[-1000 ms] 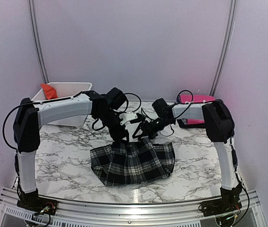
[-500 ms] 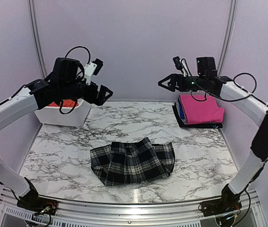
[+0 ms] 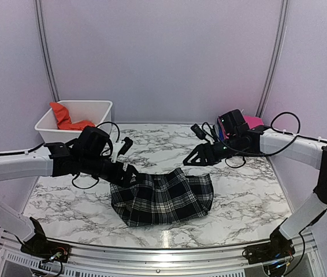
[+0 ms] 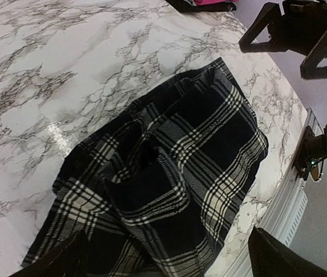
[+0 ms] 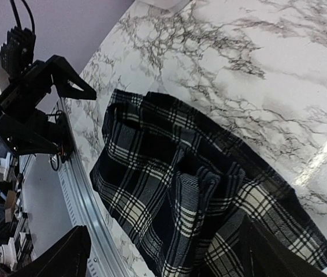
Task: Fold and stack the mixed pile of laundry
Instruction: Adjust the rectangle-folded skirt at the center of the board, then pick up the rectangle-folded skirt from the center of the board, then pass from the left arm to the right, then pick up the rectangle-folded skirt from the center of the board.
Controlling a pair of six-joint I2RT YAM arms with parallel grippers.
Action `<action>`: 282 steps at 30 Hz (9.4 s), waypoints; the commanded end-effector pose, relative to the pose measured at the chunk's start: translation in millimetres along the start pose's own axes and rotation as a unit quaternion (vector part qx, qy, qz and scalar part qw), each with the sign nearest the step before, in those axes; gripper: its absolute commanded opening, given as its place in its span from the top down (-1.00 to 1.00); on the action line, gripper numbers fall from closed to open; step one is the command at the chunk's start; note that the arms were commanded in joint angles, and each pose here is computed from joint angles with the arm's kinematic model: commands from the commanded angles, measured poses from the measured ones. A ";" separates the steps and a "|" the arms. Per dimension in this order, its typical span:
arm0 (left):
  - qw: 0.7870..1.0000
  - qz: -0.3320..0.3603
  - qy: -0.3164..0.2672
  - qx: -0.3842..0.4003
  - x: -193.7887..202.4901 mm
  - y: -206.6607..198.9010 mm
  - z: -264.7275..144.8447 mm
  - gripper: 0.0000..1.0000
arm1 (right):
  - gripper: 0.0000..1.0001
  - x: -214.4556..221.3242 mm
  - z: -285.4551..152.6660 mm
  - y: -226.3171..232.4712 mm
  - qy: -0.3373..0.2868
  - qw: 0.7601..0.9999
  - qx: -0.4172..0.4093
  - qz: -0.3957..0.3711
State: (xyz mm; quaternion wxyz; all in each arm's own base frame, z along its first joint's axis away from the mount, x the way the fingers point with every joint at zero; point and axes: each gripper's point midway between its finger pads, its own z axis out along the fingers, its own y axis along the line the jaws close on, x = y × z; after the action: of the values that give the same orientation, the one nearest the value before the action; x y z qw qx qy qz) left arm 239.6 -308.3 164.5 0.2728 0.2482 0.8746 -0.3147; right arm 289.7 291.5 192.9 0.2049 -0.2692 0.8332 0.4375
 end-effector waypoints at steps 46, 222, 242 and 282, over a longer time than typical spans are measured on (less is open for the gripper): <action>0.962 -0.226 0.112 -0.109 57.2 147.9 145.3 1.00 | 1.00 59.7 107.3 -177.4 0.099 0.981 0.131 0.101; 0.950 -0.287 -0.035 -0.117 41.6 51.5 53.5 -0.98 | 1.00 48.8 60.0 -135.6 0.041 0.960 0.108 0.253; 0.903 -0.366 -0.066 -0.216 29.1 73.6 29.0 -0.98 | 1.00 46.8 54.4 -145.7 0.057 0.961 0.149 0.226; 0.944 -0.294 -0.145 -0.042 -53.6 -10.5 179.1 1.00 | 1.00 -21.9 4.9 -184.0 0.012 0.957 0.249 0.150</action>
State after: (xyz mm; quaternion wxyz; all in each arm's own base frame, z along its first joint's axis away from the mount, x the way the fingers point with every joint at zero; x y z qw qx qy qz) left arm 313.7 -416.9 58.6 0.2749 -0.1489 0.8816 -0.3535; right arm 399.0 223.9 68.2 0.1498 -0.0644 0.9507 0.2639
